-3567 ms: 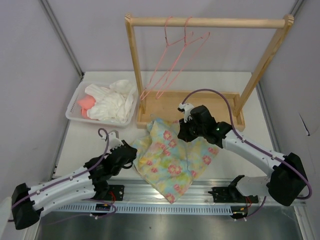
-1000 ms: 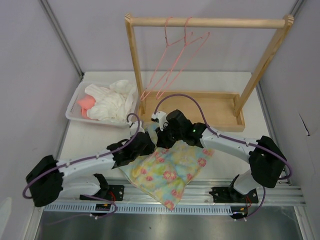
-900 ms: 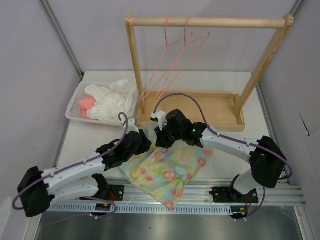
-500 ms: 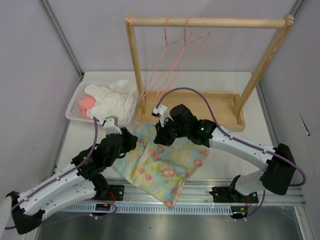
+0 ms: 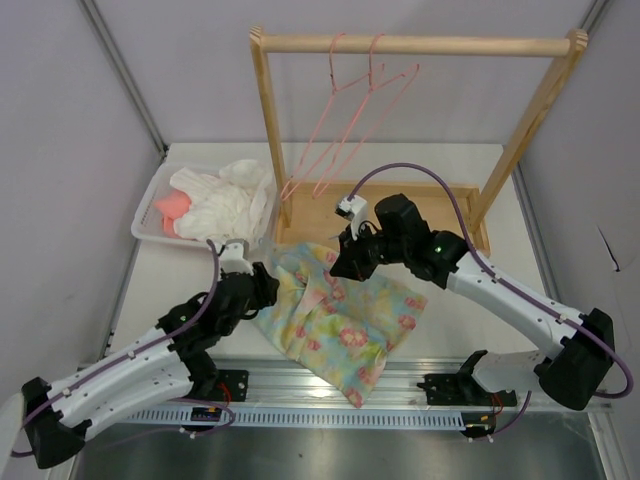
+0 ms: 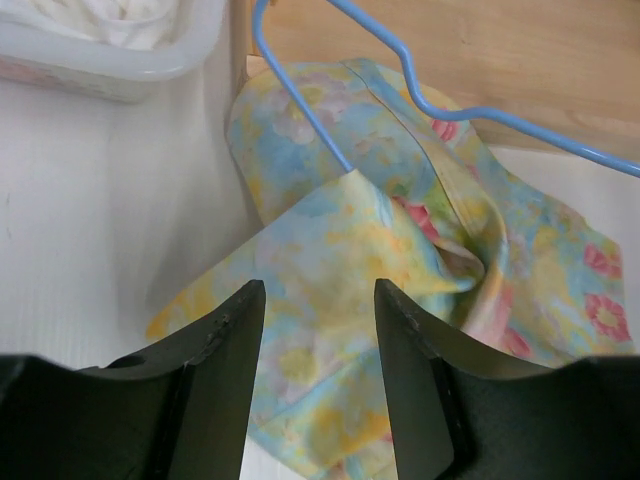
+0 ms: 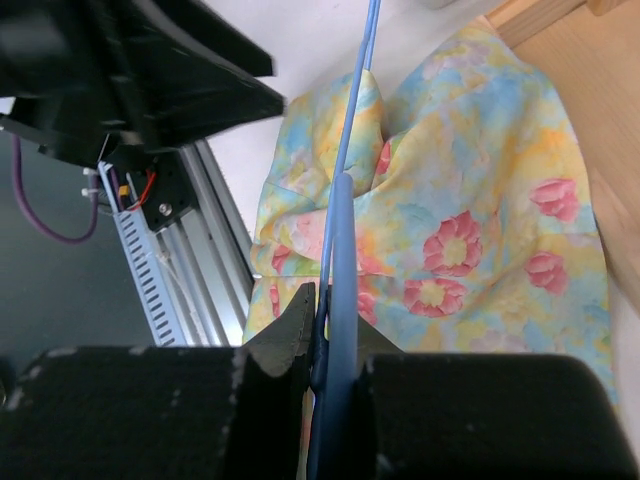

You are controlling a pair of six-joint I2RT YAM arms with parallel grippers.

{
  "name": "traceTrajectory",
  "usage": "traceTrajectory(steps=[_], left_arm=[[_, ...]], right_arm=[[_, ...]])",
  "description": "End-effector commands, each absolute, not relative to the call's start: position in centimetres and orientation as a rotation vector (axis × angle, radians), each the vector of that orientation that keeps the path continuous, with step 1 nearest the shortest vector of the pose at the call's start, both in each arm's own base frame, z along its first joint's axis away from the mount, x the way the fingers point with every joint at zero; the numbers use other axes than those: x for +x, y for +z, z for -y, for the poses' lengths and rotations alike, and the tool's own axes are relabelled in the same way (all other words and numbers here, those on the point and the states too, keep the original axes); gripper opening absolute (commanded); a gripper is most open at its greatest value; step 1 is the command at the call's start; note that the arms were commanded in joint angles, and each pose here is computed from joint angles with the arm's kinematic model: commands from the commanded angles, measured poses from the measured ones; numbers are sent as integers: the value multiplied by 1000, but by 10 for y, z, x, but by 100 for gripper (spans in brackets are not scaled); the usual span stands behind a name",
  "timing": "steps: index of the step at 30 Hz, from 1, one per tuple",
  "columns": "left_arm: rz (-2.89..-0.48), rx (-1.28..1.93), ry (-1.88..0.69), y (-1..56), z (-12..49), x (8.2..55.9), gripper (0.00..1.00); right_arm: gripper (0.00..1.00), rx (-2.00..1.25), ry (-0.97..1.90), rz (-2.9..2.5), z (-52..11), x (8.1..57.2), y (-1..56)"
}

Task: Place the skirt on the hanger

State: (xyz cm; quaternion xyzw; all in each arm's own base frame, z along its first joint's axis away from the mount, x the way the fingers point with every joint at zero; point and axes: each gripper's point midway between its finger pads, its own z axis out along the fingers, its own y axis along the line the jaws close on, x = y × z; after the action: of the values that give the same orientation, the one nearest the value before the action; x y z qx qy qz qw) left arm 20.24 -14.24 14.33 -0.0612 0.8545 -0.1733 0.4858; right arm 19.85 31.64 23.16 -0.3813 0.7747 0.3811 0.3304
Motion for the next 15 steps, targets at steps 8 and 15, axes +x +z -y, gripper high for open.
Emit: traceTrajectory(steps=[8, 15], left_arm=[[-1901, 51, -599, 183, 172, 243, 53], [-1897, 227, -744, 186, 190, 239, 53]], right_arm=[[0, -1005, 1110, -1937, -308, 189, 277], [0, -984, 1152, -1908, -298, 190, 294]])
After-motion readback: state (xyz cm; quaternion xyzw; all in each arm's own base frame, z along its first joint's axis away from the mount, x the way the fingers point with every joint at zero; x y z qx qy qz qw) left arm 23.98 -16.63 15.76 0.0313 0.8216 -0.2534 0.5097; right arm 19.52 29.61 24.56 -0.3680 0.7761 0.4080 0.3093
